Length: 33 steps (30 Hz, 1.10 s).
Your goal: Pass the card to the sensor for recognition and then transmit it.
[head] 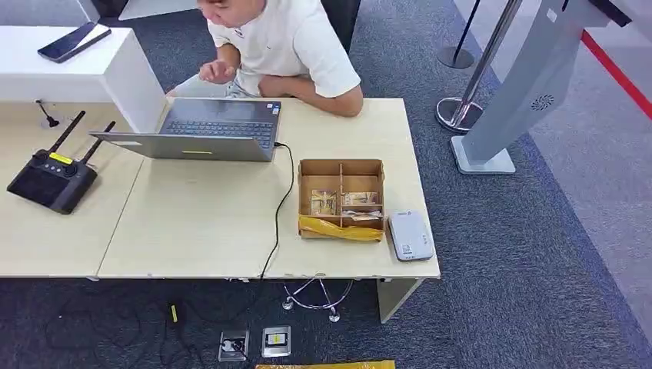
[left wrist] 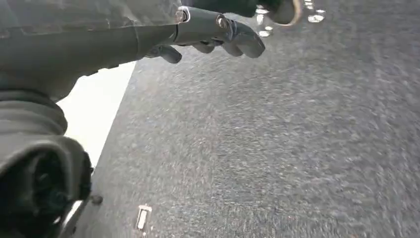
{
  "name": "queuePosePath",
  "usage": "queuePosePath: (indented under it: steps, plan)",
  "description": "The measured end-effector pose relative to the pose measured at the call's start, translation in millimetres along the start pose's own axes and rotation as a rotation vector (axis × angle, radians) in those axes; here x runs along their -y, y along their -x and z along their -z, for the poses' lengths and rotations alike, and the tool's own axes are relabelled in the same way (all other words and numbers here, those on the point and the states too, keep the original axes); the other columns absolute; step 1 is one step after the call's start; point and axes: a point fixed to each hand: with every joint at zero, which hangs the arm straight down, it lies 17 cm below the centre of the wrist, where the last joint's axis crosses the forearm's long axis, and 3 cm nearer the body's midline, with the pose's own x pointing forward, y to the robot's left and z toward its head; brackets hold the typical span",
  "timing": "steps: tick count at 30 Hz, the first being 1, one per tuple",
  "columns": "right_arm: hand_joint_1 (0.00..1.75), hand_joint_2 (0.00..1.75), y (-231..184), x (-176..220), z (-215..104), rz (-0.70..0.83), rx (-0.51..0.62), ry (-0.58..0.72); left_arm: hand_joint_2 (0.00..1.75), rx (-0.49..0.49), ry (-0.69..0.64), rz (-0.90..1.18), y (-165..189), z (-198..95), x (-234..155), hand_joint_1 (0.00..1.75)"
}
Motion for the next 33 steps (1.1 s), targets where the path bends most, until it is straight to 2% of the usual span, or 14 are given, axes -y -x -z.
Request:
queuePosePath:
  steps: [4,10,14,16,18,20,27,33]
  plan:
    - [0.00,1.75,-9.2,-4.8,-1.1,-0.056,0.025,-0.001,0.00,-0.042,-0.022,-0.032,5.4,-0.5,-1.7,0.00]
    - [0.00,1.75,-37.9,-4.5,-5.9,-0.119,0.064,0.000,0.00,-0.054,-0.020,-0.077,1.9,-4.7,8.7,0.00]
    - [0.00,1.75,-49.1,-5.1,-8.3,-0.130,0.077,-0.003,0.00,-0.026,0.001,-0.109,-7.9,-8.4,20.0,0.00]
    - [0.00,1.75,-53.0,-4.8,-9.7,-0.129,0.071,-0.011,0.00,0.034,0.016,-0.172,-23.1,-10.5,24.8,0.00]
    - [0.00,1.75,-59.3,-2.9,-11.1,-0.113,0.076,-0.012,0.00,-0.026,-0.030,-0.221,-16.4,-11.7,19.5,0.00]
    - [0.00,1.75,-59.0,-0.9,-11.0,-0.092,0.077,-0.012,0.00,-0.068,-0.016,-0.269,-21.1,-14.9,18.5,0.00]
    - [0.00,1.75,-37.7,5.4,-6.5,-0.033,0.050,-0.010,0.00,0.153,0.040,-0.299,-80.4,-20.9,10.1,0.00]
    - [0.00,1.75,-19.6,5.9,-3.4,-0.015,0.027,-0.010,0.00,0.237,0.059,-0.247,-96.6,-23.1,12.0,0.00]
